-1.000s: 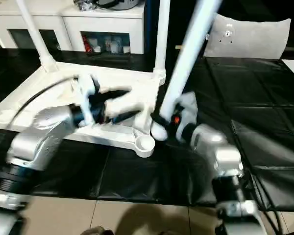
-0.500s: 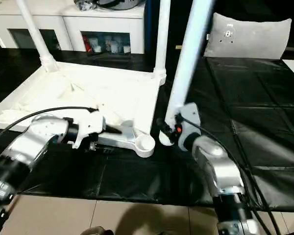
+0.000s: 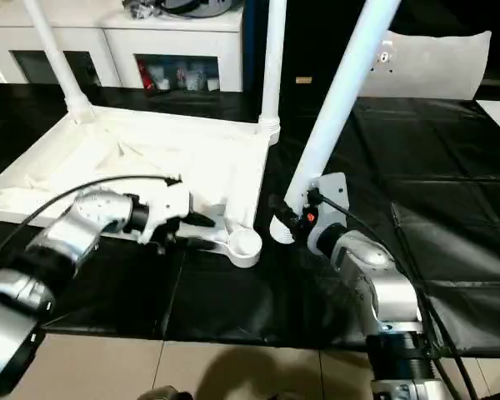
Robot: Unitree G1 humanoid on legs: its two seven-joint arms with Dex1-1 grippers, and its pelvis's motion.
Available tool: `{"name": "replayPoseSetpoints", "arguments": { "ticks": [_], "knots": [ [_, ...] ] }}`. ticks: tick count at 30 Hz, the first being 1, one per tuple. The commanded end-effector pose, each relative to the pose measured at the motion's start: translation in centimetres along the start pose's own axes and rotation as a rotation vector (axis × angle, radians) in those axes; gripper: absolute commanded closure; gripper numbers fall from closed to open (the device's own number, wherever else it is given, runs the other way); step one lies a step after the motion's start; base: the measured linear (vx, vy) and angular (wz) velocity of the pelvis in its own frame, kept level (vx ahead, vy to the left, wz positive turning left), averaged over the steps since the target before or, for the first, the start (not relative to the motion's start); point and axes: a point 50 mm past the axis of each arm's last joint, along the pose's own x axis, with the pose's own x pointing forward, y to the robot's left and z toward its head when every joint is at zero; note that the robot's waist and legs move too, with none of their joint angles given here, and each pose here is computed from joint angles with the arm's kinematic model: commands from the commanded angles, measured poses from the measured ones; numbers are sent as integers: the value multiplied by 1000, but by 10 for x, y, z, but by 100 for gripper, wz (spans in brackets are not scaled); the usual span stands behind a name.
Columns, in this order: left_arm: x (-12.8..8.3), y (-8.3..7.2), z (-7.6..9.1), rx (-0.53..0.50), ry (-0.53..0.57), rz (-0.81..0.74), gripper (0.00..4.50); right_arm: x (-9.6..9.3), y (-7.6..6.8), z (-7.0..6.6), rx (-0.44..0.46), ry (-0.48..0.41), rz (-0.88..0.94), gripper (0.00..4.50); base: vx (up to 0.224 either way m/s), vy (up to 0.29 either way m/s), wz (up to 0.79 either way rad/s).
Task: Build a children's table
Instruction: Pick table leg, then rotate table base
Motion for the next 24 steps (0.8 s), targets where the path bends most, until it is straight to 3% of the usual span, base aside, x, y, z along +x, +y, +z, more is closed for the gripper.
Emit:
{"name": "replayPoseSetpoints", "arguments": {
  "ticks": [1, 16, 20, 24],
  "knots": [
    [-3, 3, 0, 9, 19, 12, 282, -1, 4, 9, -25, -37, 29, 259, 0, 0, 0],
    [-3, 6, -7, -2, 100, -56, 388, -3, 7, 12, -49, -43, 64, 259, 0, 0, 0],
    [-3, 9, -10, -65, 103, -7, 422, -2, 7, 14, -49, -45, 64, 259, 0, 0, 0],
    [1, 10, -19, -201, 140, 86, 435, 0, 6, 17, -29, -42, 42, 259, 0, 0, 0]
  ]
}}
